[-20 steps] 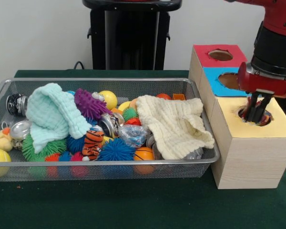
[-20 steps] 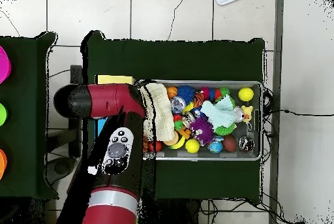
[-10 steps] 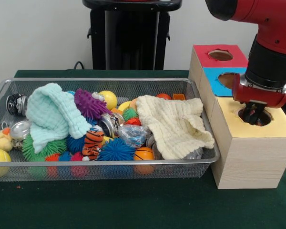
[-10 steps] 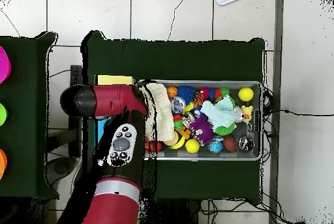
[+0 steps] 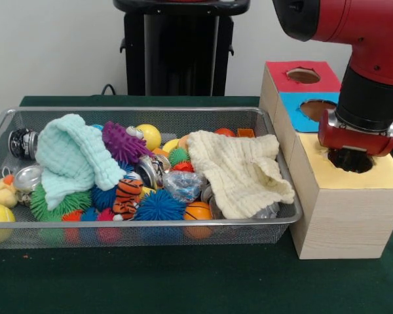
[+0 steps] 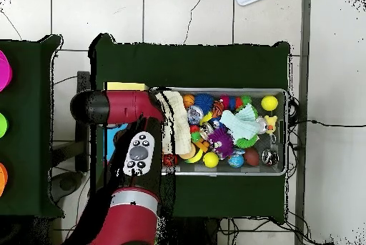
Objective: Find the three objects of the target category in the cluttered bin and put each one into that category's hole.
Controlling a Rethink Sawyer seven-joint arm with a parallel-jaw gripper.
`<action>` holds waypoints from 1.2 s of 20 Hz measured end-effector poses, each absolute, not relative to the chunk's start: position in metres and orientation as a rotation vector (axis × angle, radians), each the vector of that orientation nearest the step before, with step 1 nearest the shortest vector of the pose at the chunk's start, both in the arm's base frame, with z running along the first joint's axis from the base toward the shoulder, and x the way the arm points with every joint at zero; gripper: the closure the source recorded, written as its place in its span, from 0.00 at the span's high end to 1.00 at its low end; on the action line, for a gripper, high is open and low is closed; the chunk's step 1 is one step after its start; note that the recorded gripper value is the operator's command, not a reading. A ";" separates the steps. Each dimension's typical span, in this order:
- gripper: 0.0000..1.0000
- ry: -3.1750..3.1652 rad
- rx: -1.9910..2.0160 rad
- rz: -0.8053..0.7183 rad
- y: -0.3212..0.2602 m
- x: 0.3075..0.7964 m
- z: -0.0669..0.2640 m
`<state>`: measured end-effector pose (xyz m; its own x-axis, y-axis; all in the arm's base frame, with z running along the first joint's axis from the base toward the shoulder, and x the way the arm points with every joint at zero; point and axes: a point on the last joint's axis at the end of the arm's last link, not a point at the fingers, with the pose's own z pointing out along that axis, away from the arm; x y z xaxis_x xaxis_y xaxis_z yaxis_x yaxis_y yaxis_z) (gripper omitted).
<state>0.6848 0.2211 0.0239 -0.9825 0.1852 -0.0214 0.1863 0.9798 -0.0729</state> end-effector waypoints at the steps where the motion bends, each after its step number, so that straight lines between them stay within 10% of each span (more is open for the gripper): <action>1: 0.00 3.111 0.294 -0.115 0.221 0.685 0.024; 24: 0.00 3.103 0.281 -0.094 0.228 0.698 0.028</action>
